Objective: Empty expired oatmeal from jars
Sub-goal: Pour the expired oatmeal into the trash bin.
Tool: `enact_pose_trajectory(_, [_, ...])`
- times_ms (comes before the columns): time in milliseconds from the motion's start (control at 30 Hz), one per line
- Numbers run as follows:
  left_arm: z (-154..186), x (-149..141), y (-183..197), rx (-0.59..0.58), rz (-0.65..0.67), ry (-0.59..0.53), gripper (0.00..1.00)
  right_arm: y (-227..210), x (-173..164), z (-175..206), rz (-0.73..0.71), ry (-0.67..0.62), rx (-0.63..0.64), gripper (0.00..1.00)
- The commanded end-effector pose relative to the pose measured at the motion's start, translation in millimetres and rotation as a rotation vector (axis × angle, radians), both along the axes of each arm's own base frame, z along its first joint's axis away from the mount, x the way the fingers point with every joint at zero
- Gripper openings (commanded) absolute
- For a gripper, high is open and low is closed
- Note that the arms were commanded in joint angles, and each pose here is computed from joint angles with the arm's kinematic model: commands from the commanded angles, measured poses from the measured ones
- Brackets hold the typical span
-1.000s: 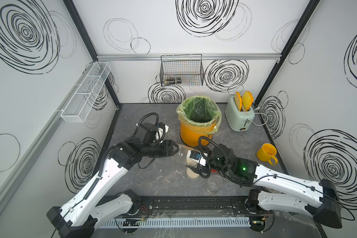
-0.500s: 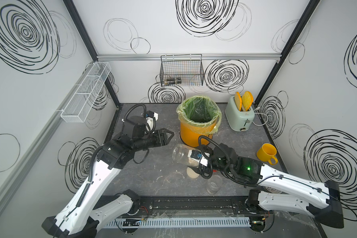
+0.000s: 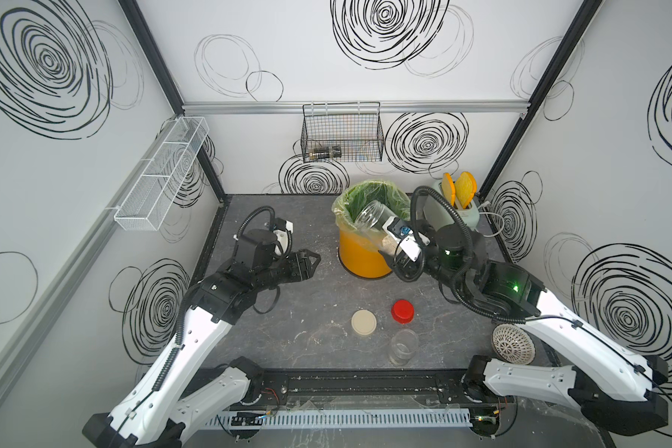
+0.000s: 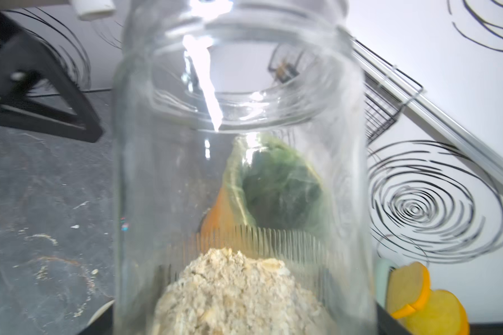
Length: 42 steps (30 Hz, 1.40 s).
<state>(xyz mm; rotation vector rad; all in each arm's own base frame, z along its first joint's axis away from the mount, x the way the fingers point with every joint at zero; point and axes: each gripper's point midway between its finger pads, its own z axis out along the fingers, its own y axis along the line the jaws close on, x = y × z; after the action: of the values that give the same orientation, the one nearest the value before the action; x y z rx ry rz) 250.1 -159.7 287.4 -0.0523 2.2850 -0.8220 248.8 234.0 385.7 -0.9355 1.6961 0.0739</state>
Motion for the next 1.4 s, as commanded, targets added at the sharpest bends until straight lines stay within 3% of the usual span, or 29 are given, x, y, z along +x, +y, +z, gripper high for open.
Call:
enact_pose_trajectory(0, [9.1,3.5,-3.6,-0.025,-0.026,-0.065,0.65,-36.8,31.7,13.7,-0.165,-0.04,-0.065,0.4])
enact_pose_trajectory(267, [-2.1,5.7,-16.0,-0.042,-0.089,-0.057,0.65,-65.9,85.9,14.0,-0.284,-0.065,-0.254,0.38])
enact_pose_trajectory(367, [-5.3,7.0,-18.0,-0.037,-0.099,-0.05,0.65,-69.4,90.3,8.4,-0.261,-0.11,-0.37,0.39])
enact_pose_trajectory(600, [-17.8,5.2,-21.9,-0.045,-0.118,-0.017,0.65,-73.5,92.7,12.1,-0.146,-0.248,-0.501,0.39])
enact_pose_trajectory(700, [-23.2,1.7,-21.4,-0.05,-0.119,-0.004,0.65,-68.2,94.0,-4.2,-0.039,-0.279,-0.654,0.38])
enact_pose_trajectory(900, [-29.0,-0.9,-18.5,-0.036,-0.112,0.016,0.65,-79.3,117.8,-8.0,-0.041,-0.336,-0.757,0.38])
enact_pose_trajectory(1100, [-34.2,3.3,-20.5,-0.026,-0.116,0.029,0.64,-78.1,137.6,-9.8,-0.052,-0.471,-0.839,0.41])
enact_pose_trajectory(1233, [-39.9,4.0,-22.9,-0.035,-0.125,0.027,0.64,-85.7,155.1,-18.9,-0.044,-0.474,-0.994,0.36])
enact_pose_trajectory(1367, [-44.2,4.1,-24.4,-0.035,-0.137,0.036,0.64,-82.5,159.5,4.9,-0.043,-0.594,-1.009,0.44])
